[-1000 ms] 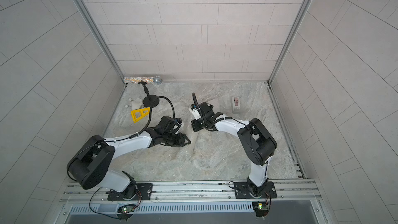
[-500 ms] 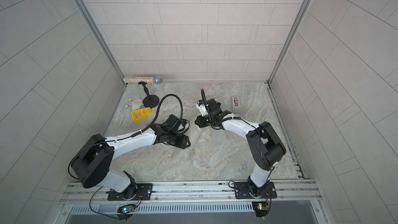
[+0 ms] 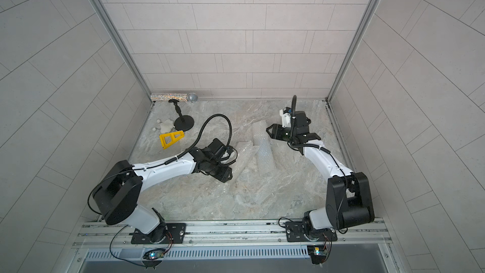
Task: Wrap vases in bubble wrap
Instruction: Wrap the vase in bubble wrap, then tear off the tape using the Tape Cutter.
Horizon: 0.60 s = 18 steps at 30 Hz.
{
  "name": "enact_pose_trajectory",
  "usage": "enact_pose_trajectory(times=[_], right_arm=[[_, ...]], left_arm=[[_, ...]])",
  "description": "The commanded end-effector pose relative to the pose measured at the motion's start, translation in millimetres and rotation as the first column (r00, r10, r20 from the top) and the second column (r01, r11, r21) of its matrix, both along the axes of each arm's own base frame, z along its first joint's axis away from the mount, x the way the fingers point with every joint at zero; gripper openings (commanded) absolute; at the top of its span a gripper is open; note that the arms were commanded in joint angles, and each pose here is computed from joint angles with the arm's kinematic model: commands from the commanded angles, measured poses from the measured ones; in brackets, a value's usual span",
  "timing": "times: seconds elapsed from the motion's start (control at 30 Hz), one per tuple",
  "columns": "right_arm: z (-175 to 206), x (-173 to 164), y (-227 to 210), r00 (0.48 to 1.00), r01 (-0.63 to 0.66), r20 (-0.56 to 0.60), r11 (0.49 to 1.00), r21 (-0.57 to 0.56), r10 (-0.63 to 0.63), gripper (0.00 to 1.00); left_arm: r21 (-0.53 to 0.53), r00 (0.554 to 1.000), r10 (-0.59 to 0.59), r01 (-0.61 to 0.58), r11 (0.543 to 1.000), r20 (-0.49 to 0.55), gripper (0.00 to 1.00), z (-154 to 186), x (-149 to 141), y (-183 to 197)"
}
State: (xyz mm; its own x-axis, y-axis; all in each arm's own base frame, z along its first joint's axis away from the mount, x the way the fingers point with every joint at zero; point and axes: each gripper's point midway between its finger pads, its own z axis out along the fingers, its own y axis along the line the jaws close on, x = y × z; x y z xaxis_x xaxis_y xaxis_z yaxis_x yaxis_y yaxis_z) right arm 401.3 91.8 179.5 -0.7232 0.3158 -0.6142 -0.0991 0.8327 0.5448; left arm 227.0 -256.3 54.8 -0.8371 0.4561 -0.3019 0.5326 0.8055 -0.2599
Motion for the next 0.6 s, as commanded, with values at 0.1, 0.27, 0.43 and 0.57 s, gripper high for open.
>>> enact_pose_trajectory(times=[0.1, 0.27, 0.43, 0.57], right_arm=[[-8, 21, -77, 0.981, 0.191, -0.033, 0.981, -0.021, -0.191, 1.0], [-31, 42, -101, 0.975, 0.196, -0.118, 0.979, 0.046, -0.19, 0.94], [-42, 67, -97, 0.976, 0.113, -0.201, 0.984, 0.138, -0.084, 0.74], [-63, 75, -100, 0.951, 0.087, -0.307, 0.988, 0.127, -0.044, 0.64]], left_arm=[[0.007, 1.0, -0.023, 0.023, 1.0, 0.004, 0.37, 4, 0, -1], [0.002, 1.0, -0.023, 0.023, 1.0, 0.003, 0.37, 3, 1, -3], [0.001, 1.0, -0.022, 0.022, 1.0, -0.011, 0.36, 3, 1, -5], [-0.012, 1.0, -0.022, 0.022, 1.0, -0.007, 0.36, 8, 2, -8]])
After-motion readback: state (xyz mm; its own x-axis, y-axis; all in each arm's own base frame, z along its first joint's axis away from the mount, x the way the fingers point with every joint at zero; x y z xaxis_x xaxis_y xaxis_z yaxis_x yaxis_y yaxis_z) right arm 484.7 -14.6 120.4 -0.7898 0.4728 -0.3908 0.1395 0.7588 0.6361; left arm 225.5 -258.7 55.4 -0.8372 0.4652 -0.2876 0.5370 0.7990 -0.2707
